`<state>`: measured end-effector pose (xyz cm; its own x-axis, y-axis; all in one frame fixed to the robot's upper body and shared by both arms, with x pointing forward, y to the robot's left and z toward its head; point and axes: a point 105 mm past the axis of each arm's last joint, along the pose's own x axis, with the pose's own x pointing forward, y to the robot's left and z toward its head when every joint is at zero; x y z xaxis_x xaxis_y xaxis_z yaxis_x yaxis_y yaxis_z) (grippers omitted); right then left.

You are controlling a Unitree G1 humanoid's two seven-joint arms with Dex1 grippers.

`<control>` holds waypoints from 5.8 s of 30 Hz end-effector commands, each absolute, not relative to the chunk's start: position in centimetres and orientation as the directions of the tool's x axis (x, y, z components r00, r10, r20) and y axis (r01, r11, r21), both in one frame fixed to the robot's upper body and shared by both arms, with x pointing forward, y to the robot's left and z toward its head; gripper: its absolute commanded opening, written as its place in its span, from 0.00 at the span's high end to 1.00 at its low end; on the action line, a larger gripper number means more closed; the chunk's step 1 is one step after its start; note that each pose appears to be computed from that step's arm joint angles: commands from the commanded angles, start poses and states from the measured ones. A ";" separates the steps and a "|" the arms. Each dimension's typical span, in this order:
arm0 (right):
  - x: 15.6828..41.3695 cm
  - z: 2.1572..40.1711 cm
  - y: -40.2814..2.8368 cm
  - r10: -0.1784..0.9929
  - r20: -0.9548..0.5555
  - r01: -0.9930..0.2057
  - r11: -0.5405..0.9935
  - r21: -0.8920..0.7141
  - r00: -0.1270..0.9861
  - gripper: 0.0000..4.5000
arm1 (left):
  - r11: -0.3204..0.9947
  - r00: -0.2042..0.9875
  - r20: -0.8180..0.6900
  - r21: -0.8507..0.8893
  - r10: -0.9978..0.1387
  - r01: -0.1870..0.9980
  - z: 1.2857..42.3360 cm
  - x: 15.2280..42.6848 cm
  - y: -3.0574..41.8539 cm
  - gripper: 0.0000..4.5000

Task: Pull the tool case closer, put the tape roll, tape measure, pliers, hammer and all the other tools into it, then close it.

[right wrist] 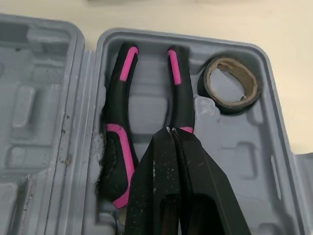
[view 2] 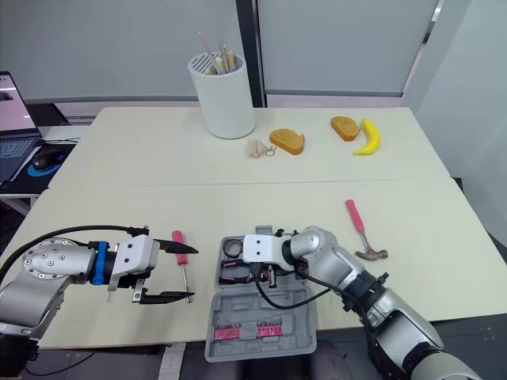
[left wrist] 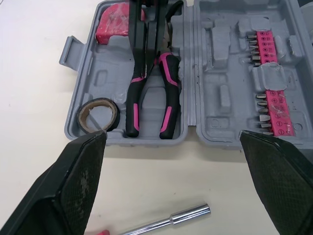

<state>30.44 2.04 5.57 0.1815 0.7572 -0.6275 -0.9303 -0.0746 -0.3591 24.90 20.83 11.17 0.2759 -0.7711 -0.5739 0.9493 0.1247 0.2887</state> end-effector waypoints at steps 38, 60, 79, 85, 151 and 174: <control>25.6 6.0 -14.0 0.660 -0.648 -0.917 0.172 -0.360 0.379 1.00 | 0.264 0.339 -0.679 0.216 -0.651 0.940 3.6 23.1 21.8 0.99; 26.2 3.5 -9.2 0.724 -0.633 -0.943 0.074 -0.326 0.275 1.00 | 0.238 0.350 -0.643 0.257 -0.682 0.937 1.3 25.3 16.7 0.99; 29.4 4.7 -9.2 0.715 -0.600 -0.916 0.146 -0.375 0.359 1.00 | 0.237 0.400 -0.607 0.333 -0.687 0.912 3.3 29.5 14.7 0.99; 30.6 5.0 -8.8 0.713 -0.591 -0.907 0.153 -0.392 0.376 1.00 | 0.249 0.420 -0.608 0.348 -0.673 0.904 3.5 30.3 14.9 0.99; 25.3 16.6 -25.1 0.534 -0.660 -0.848 0.296 -0.440 0.529 0.55 | 0.839 0.762 -0.540 0.172 -0.357 0.515 13.3 21.2 39.1 0.28; 26.5 19.4 -20.7 0.679 -0.574 -0.863 0.188 -0.469 0.459 0.00 | 0.968 0.869 -0.480 0.138 -0.118 0.208 12.1 19.2 43.0 0.00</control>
<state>26.56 -22.55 18.38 0.4726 0.6341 -0.6120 -0.8708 0.2293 -0.4349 18.87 42.31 11.57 0.8344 -0.1786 -0.5214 0.2792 0.9526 0.1206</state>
